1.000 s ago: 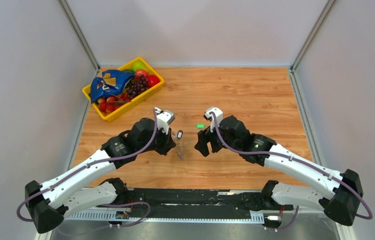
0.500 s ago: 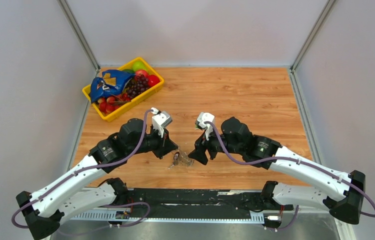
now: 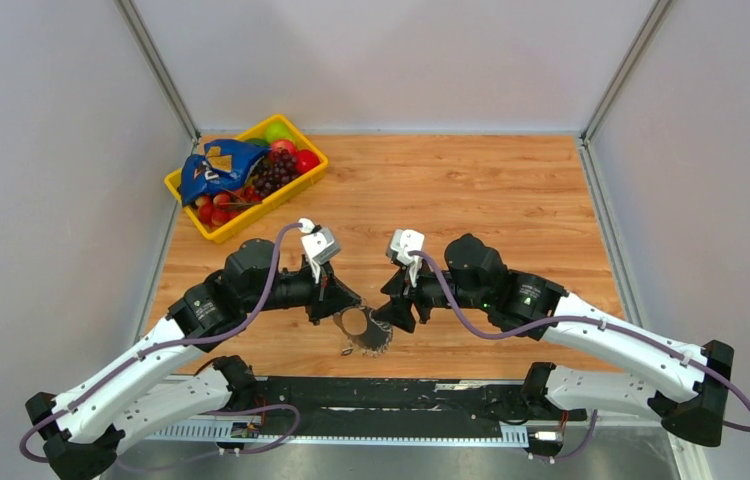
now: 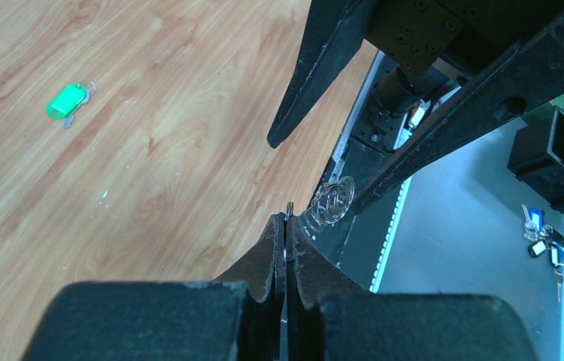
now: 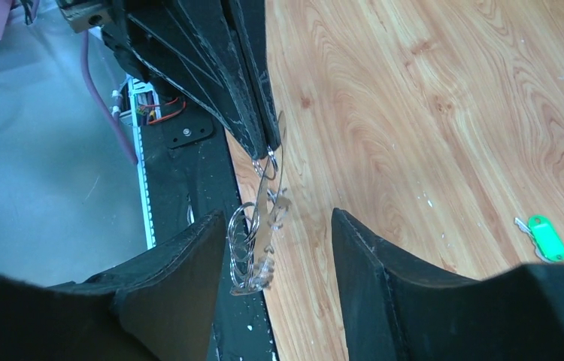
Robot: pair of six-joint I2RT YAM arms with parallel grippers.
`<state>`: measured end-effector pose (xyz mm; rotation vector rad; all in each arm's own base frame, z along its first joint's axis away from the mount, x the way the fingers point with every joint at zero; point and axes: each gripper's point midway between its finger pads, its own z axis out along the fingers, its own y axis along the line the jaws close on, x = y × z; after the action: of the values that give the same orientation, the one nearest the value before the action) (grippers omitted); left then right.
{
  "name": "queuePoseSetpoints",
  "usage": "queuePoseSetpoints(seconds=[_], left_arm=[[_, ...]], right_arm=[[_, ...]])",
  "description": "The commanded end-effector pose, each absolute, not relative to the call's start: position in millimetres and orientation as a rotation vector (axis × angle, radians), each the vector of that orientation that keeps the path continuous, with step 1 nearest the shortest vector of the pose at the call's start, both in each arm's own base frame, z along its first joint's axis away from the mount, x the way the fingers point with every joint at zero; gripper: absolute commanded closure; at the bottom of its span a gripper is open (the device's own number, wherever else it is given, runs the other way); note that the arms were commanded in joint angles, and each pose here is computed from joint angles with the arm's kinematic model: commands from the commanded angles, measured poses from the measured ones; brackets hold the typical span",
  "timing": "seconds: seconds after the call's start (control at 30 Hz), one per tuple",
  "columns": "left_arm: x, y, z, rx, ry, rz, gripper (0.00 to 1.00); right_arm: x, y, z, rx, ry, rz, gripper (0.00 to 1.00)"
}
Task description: Put the keys on the keyring
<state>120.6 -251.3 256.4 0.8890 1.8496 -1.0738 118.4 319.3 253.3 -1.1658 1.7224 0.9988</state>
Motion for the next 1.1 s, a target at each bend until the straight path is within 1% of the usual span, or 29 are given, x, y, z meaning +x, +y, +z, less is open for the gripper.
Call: queuePoseSetpoints(seconds=[0.0, 0.13, 0.43, 0.73, 1.07], left_arm=[[113, -258, 289, 0.944, 1.697, -1.141, 1.0], [108, -258, 291, 0.968, 1.675, -1.159, 1.0], [96, -258, 298, 1.027, 1.593, -1.201, 1.0], [93, -257, 298, 1.045, 1.582, -1.205, 1.0], [92, -257, 302, 1.044, 1.564, -1.21, 1.0]], right_arm=[[109, 330, 299, -1.182, 1.547, 1.078, 0.44], [103, 332, 306, -1.195, 1.518, 1.106, 0.44], [107, 329, 311, -1.188, 1.478, 1.073, 0.5], [106, 319, 322, -1.125, 1.443, 1.07, 0.56], [111, 320, 300, -1.13, 1.494, 1.043, 0.58]])
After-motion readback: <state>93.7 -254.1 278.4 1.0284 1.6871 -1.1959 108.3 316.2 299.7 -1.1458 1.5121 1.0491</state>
